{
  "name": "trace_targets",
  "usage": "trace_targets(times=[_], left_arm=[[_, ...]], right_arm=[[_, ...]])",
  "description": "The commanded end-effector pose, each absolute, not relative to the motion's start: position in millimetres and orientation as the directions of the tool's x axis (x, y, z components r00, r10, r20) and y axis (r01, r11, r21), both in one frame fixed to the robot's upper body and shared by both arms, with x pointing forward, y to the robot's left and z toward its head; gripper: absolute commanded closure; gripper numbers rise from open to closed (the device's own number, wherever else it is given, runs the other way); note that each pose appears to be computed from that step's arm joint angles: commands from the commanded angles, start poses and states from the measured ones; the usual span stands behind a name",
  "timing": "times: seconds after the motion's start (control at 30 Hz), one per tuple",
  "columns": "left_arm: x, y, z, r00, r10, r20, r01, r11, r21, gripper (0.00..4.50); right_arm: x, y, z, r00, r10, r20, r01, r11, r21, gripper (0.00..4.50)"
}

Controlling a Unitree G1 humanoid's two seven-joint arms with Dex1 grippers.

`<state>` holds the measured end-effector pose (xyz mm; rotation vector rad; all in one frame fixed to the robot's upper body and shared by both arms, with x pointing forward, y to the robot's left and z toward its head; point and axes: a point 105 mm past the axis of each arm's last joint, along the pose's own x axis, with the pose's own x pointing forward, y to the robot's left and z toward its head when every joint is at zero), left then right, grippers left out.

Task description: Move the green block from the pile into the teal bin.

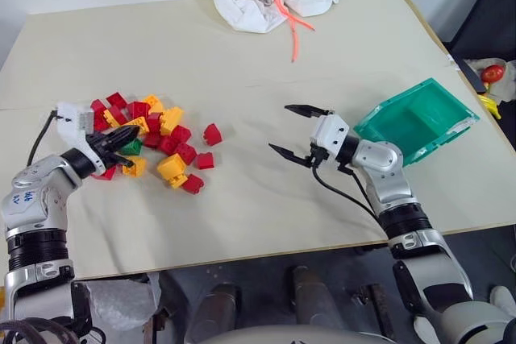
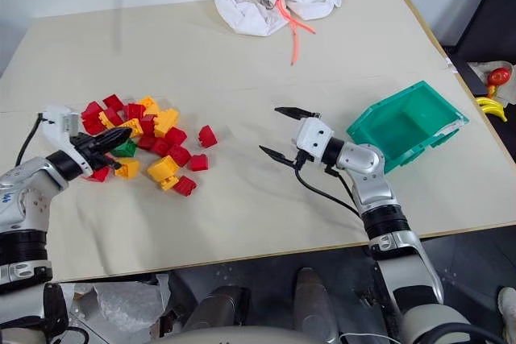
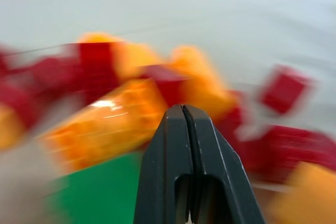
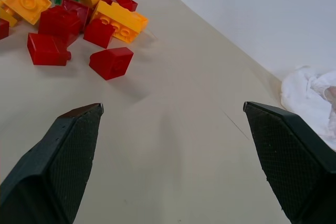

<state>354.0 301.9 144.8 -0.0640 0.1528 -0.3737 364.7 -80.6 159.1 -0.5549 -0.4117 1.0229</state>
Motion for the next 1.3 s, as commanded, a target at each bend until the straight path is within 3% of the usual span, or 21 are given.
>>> trace_targets(times=[0.03, 0.27, 0.43, 0.57, 0.73, 0.9, 1.23, 1.3], left_arm=[[356.1, 322.6, 145.3, 0.958, -0.246, -0.150, 0.237, 0.968, -0.076, 4.49], [350.6, 324.8, 117.5, 0.931, -0.217, -0.294, 0.174, 0.971, -0.164, 4.49], [331.8, 279.1, 109.2, 0.823, -0.449, -0.349, 0.366, 0.888, -0.278, 4.49], [321.0, 269.2, 117.0, 0.796, -0.502, -0.339, 0.413, 0.859, -0.303, 4.49], [313.2, 283.5, 155.9, 0.865, -0.439, -0.241, 0.396, 0.894, -0.209, 4.49], [296.6, 287.0, 173.3, 0.859, -0.376, -0.347, 0.357, 0.926, -0.120, 3.30], [284.4, 264.0, 196.1, 0.850, -0.179, -0.496, 0.231, 0.972, 0.045, 0.17], [288.6, 270.2, 203.4, 0.851, -0.130, -0.508, 0.193, 0.979, 0.073, 0.05]], right_arm=[[365.3, -74.9, 171.8, 0.447, 0.889, 0.103, -0.659, 0.405, -0.634, 0.00], [367.2, -74.3, 174.7, 0.442, 0.891, 0.104, -0.657, 0.401, -0.639, 0.00], [365.9, -76.6, 175.9, 0.443, 0.890, 0.105, -0.653, 0.400, -0.643, 0.00], [366.0, -78.5, 177.3, 0.448, 0.888, 0.106, -0.647, 0.404, -0.646, 0.00], [366.4, -81.0, 178.1, 0.453, 0.885, 0.105, -0.643, 0.406, -0.649, 0.00], [368.2, -83.1, 178.6, 0.455, 0.885, 0.101, -0.646, 0.406, -0.647, 0.00], [371.0, -83.5, 178.5, 0.447, 0.891, 0.080, -0.662, 0.390, -0.640, 0.00], [371.8, -83.8, 180.4, 0.445, 0.892, 0.082, -0.667, 0.391, -0.635, 0.00]])
